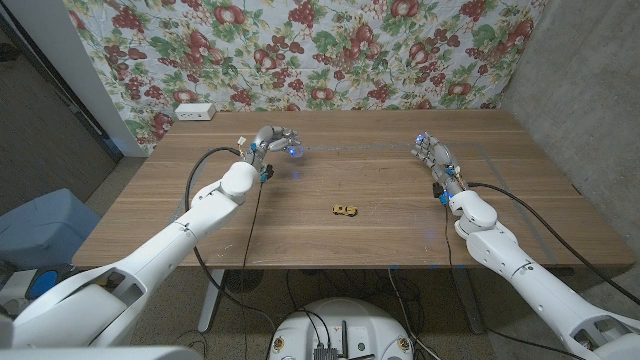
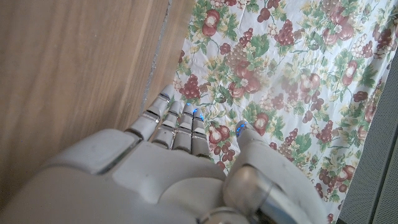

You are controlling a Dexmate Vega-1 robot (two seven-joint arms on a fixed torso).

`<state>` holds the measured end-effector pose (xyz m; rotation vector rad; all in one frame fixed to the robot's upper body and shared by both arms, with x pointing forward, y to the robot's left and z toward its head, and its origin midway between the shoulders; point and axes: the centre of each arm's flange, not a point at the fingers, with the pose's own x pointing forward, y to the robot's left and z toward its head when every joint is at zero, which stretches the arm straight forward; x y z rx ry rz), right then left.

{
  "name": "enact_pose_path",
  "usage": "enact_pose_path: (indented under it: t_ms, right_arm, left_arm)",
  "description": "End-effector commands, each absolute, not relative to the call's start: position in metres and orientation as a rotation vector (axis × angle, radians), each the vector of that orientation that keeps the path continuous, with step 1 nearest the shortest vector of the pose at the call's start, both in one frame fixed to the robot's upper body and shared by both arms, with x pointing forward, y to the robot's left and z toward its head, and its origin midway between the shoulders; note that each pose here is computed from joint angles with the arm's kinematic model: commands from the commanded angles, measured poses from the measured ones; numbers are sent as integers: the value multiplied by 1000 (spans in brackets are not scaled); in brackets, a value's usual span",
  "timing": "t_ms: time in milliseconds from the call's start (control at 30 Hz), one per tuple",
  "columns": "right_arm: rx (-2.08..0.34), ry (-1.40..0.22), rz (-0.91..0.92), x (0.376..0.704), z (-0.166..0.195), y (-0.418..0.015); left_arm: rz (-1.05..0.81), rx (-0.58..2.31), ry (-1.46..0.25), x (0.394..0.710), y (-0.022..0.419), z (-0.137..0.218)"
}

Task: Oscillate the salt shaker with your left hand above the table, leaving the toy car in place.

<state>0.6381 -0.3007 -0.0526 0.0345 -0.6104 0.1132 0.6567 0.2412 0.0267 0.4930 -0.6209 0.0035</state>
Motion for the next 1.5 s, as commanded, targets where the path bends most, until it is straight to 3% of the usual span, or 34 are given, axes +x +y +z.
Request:
enact_pose_path:
  t_ms: [33,1500]
  right_arm:
    - [29,-621,110,636,-51,-303]
    - [15,-642,114,638,-41,-298]
  left_arm:
    - [-23,477,-649,648,237,33]
    - [-117,372,-691,637,247,43]
